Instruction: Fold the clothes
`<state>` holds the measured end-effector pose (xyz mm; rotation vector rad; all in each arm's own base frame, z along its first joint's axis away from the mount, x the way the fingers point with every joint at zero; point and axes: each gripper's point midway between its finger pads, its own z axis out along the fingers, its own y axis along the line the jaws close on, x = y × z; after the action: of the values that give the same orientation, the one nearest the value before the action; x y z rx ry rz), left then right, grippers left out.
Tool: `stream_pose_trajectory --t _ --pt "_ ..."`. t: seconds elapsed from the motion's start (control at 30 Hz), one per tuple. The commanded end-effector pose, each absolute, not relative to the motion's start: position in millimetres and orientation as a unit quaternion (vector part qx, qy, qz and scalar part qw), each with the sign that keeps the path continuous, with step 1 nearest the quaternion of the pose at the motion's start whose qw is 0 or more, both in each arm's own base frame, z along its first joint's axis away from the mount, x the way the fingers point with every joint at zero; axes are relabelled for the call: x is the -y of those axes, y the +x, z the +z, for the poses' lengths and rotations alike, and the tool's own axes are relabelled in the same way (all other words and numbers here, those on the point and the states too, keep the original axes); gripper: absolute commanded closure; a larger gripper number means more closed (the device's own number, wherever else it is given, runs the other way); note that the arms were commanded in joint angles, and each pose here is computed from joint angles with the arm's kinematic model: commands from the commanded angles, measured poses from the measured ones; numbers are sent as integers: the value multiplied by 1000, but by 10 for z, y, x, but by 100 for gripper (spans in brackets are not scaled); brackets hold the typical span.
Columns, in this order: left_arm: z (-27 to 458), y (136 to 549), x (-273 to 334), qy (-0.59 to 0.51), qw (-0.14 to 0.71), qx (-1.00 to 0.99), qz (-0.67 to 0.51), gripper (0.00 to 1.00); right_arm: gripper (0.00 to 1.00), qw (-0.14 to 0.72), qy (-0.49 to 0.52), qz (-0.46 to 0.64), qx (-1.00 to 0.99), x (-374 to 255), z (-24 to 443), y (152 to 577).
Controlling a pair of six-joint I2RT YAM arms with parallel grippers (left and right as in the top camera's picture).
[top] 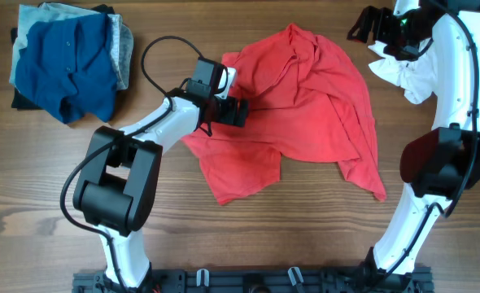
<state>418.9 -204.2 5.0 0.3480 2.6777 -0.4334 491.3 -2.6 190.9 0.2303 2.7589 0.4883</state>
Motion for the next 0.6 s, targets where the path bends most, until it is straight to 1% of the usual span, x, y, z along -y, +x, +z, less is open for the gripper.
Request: stream_pose_trajectory --t 0.0,0.2,0.27,0.3,0.33,0.47,0.57 --pt "-794 3683 1725 55 75 -989 -118 1 0 177 69 159 -969 45 2003 4890" --pt "-855 3427 1338 -57 -1 -995 -84 0 0 179 69 159 -968 42 2008 4901" --pt "-859 3367 1212 -75 -20 -994 -77 2 0 180 68 159 -968 42 2009 4904" --pt "-859 3346 1153 -83 -27 -993 -75 6 0 180 68 159 -968 42 2007 4904" --pt "-859 3328 1090 -100 -34 -992 -72 6 0 179 68 159 -968 42 2006 4903" --pt "-851 3303 865 -169 -53 -982 -71 6 0 180 68 159 -968 43 2008 4904" --pt "-834 3317 812 -182 -56 -978 -83 7 0 182 68 159 -968 44 2012 4912"
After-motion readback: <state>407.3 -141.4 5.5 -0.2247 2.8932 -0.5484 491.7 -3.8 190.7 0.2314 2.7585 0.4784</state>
